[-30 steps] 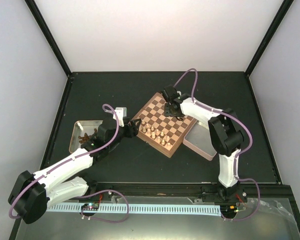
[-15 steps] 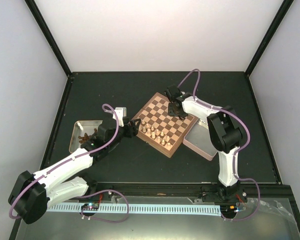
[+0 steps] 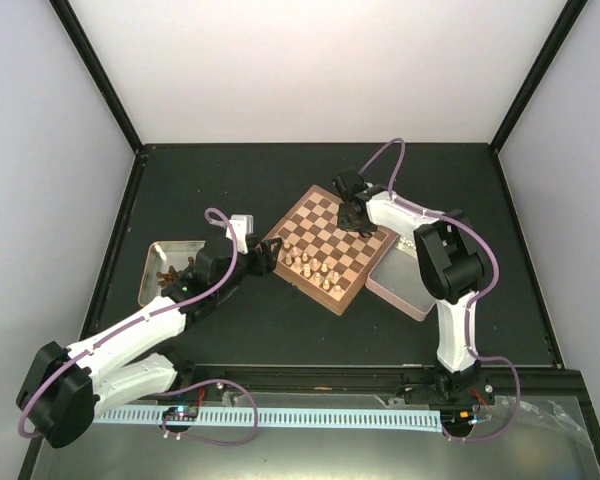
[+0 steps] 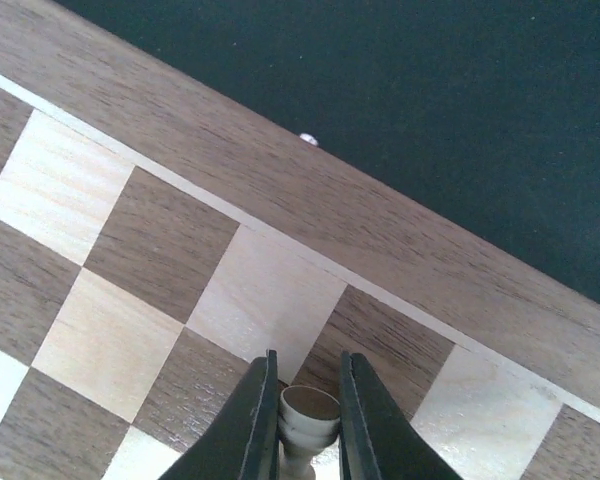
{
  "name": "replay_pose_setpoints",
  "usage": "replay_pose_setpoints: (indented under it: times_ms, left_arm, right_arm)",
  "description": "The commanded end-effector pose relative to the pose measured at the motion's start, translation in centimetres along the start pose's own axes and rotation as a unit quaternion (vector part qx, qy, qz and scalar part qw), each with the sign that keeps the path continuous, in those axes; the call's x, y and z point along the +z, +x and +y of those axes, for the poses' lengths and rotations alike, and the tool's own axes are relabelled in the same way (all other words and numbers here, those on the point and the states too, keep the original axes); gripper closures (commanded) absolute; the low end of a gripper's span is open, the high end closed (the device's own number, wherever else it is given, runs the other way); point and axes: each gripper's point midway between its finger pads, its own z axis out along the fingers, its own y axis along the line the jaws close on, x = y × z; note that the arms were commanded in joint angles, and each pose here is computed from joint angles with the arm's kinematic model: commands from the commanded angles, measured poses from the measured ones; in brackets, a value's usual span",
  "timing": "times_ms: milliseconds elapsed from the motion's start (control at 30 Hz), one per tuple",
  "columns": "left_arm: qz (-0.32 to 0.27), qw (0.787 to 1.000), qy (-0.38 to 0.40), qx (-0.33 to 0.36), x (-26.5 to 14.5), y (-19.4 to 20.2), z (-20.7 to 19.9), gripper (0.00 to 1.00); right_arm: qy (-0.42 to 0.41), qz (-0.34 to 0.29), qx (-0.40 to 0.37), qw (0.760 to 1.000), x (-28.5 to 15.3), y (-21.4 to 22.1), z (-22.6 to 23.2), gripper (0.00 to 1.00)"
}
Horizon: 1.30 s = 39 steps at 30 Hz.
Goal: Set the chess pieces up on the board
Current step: Pick up the chess piece from the chessboard, then place the chess piece on the chessboard.
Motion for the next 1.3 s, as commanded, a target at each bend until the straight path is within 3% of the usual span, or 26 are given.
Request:
replay_pose_setpoints:
  times_ms: [0, 167, 300, 433, 600, 833, 1267]
  left_arm:
    - [-0.001, 1.000, 0.020, 0.012, -0.3, -0.4, -0.7, 0.28]
    - [-0.003, 0.998, 0.054, 0.022, 0.0, -0.7, -2.1, 0.25]
    - [-0.011, 0.994, 0.100, 0.039, 0.4, -0.7, -4.2, 0.25]
    - [-0.020, 0.987, 0.138, 0.085, 0.9, 0.0, -6.8, 0.26]
    - [-0.035, 0.972, 0.171, 0.157, 1.4, 0.8, -10.0, 0.28]
    - [-0.049, 0.954, 0.185, 0.232, 2.1, 2.1, -13.0, 0.32]
    - [-0.040, 0.948, 0.202, 0.241, 2.9, 3.1, -14.4, 0.59]
  right_arm:
    - [-0.022, 0.011, 0.025, 0.999, -0.5, 0.7, 0.0, 0.93]
    - [-0.096, 0.000, 0.080, 0.992, -4.2, 0.4, 1.3, 0.93]
    - [-0.200, 0.016, 0.140, 0.969, -8.0, 1.4, 3.3, 0.93]
    - [-0.339, 0.059, 0.219, 0.913, -12.1, 3.3, 6.0, 0.95]
    - [-0.431, 0.112, 0.300, 0.844, -15.9, 5.2, 7.2, 0.95]
    - [-0.479, 0.175, 0.344, 0.789, -18.6, 8.5, 7.2, 0.95]
    - [-0.499, 0.188, 0.351, 0.770, -21.1, 9.9, 6.3, 0.93]
